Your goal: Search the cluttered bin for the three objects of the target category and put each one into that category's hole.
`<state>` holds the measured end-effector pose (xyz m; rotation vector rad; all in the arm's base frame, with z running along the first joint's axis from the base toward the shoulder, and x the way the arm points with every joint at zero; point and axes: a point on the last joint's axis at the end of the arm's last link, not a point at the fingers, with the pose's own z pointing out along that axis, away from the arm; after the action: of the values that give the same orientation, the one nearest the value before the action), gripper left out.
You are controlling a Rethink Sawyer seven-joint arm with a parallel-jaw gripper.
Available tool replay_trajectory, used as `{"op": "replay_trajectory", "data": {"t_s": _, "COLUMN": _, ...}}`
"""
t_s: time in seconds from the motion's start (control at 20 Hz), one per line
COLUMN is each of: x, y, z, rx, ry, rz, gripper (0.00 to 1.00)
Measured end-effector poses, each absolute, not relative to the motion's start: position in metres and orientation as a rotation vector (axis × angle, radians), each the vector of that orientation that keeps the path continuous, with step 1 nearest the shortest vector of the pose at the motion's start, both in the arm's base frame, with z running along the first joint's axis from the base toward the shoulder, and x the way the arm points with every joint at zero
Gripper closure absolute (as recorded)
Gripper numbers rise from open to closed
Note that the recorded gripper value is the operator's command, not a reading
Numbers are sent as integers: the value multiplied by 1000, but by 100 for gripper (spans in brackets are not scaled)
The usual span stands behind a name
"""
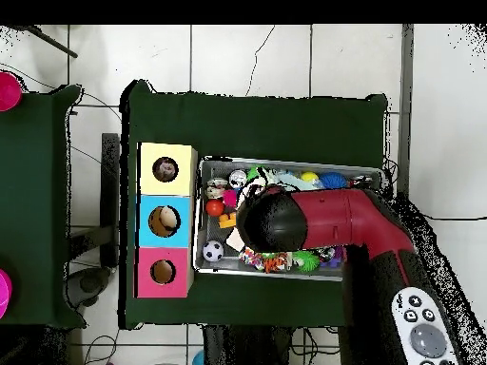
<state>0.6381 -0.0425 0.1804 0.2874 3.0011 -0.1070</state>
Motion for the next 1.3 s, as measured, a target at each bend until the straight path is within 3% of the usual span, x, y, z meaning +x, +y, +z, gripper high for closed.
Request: {"op": "replay_trajectory", "data": {"t_s": 1.3, "x": 628, "y": -8, "z": 321, "rx": 484, "ry": 3107, "rz": -78, "gripper": 100}}
